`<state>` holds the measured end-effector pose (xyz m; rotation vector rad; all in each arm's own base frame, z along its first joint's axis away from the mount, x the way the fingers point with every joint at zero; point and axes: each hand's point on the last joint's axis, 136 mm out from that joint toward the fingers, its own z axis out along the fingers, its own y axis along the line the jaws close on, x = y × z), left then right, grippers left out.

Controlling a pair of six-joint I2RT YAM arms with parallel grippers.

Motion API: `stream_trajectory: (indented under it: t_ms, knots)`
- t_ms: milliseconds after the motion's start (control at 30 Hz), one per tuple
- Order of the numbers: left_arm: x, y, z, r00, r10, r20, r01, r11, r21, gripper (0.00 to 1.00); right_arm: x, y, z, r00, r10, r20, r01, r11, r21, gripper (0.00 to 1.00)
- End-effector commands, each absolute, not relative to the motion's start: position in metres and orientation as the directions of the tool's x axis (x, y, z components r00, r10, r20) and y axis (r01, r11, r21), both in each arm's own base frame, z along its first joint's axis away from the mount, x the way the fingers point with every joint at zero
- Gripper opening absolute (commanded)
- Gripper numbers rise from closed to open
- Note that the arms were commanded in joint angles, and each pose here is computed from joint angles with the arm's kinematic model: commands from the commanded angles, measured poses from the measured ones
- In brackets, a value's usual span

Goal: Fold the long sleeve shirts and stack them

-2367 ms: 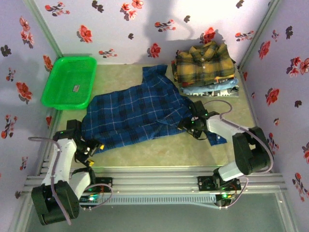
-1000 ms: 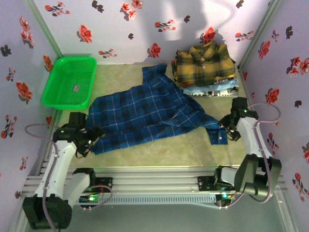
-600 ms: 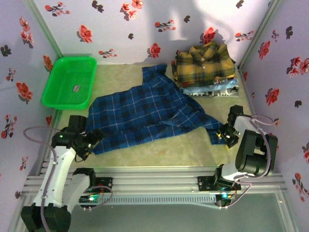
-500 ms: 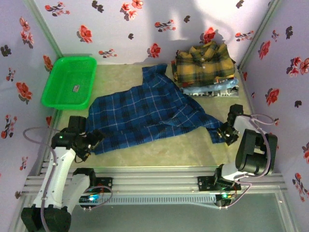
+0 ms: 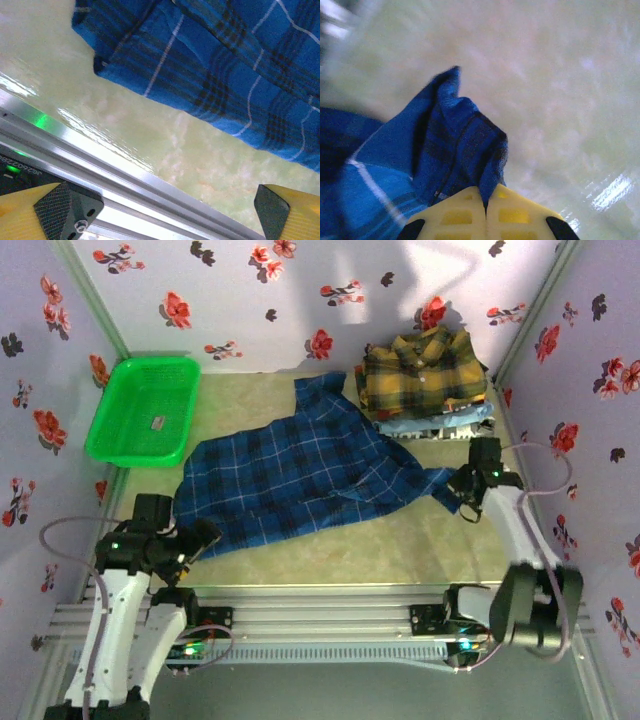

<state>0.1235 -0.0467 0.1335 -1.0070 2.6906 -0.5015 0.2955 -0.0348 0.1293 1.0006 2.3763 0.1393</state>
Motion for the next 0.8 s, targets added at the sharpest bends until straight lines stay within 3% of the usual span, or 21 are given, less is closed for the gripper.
stream_trajectory:
  t_ms: [0,200,400,767]
  knots:
    - [0.11,-0.059,0.138,-0.781,-0.622,-0.042,-0.551,0.72,-0.422,0.98,0.303,-0.02,0.196,-0.585,0.552,-0.594,0.437,0.832,0.342,0.0]
    - [0.117,-0.07,0.137,-0.804,-0.593,-0.039,-0.509,0.721,-0.47,0.98,0.322,0.03,0.261,-0.583,0.397,-0.709,0.144,0.909,0.391,0.0]
    - [0.132,-0.08,0.142,-0.835,-0.546,-0.068,-0.449,0.748,-0.489,0.98,0.351,0.091,0.317,-0.524,0.207,-0.826,-0.131,0.939,0.318,0.0]
    - [0.142,-0.091,0.136,-0.853,-0.514,-0.09,-0.412,0.769,-0.488,0.99,0.417,0.184,0.367,-0.502,0.154,-0.851,-0.293,0.895,0.335,0.0]
